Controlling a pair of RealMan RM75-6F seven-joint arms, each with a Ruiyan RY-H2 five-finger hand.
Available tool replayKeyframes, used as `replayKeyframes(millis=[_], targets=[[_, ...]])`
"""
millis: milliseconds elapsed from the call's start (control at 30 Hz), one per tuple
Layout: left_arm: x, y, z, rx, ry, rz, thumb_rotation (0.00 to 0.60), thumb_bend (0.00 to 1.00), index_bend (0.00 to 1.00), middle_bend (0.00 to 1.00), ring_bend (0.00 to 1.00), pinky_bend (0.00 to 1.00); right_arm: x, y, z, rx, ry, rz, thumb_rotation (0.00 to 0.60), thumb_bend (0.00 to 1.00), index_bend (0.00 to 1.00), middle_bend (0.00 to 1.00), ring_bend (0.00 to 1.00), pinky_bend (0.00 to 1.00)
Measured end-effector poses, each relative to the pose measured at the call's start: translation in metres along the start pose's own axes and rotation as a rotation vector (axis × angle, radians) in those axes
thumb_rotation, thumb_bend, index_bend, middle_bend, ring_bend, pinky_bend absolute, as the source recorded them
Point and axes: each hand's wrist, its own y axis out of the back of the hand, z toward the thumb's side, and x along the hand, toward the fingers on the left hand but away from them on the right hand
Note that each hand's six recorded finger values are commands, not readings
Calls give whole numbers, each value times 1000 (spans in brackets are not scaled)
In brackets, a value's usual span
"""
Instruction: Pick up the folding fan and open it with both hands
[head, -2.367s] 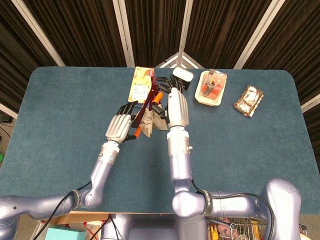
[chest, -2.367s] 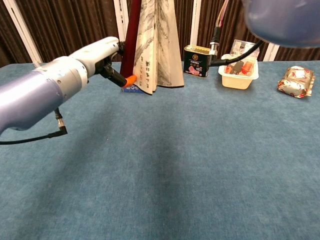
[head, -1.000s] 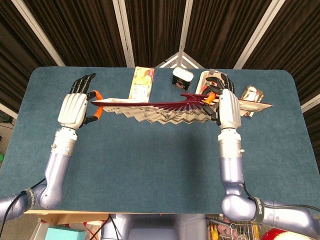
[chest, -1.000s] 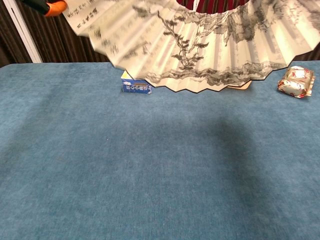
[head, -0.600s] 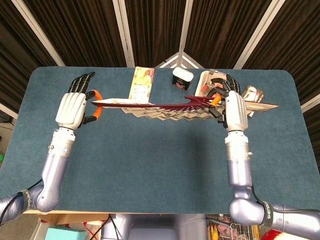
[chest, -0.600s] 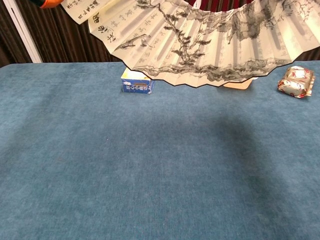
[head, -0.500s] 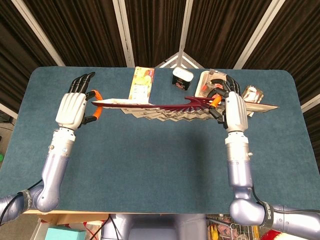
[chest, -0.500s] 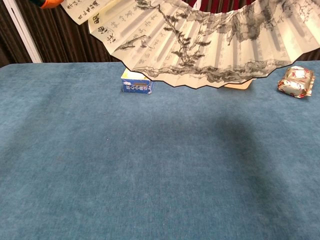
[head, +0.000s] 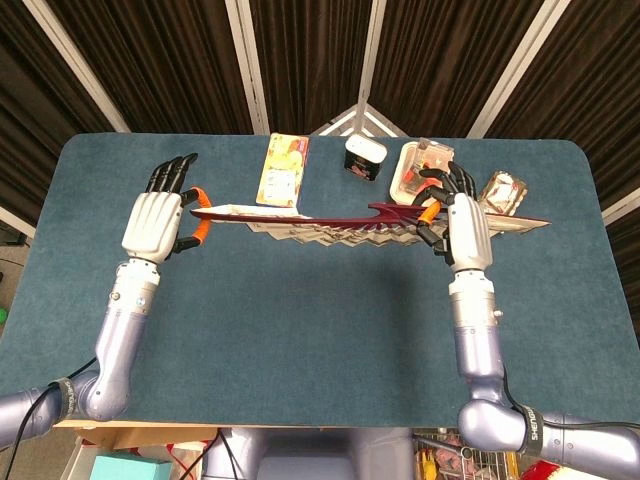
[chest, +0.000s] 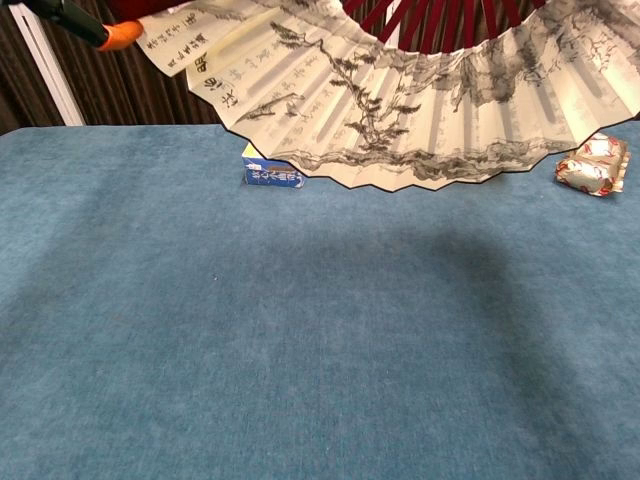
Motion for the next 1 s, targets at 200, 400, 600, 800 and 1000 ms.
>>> replayKeyframes(millis=[200,400,600,800,1000], targets=[[7,-13,-1,8,-2,6,600,645,593,28,0,0,-4,-3,-11,29,29,-28,600,777,756,261,16,0],[14,-27,-3,25,-11,18,600,645,602,30,0,0,-7,-9,-25,107,91,-56,600,777,760,261,16,0],[19,-38,0,52,-59,60,600,645,608,32,0,0,-5,-20,-42,158,141,-66,600,777,760,261,16,0],[17,-52,3,49,-96,68,600,640,604,30,0,0,1,-29,-57,146,139,-65,600,777,760,261,16,0],[10,-58,2,35,-101,52,600,631,592,28,0,0,8,-30,-60,138,142,-57,600,777,760,261,16,0]])
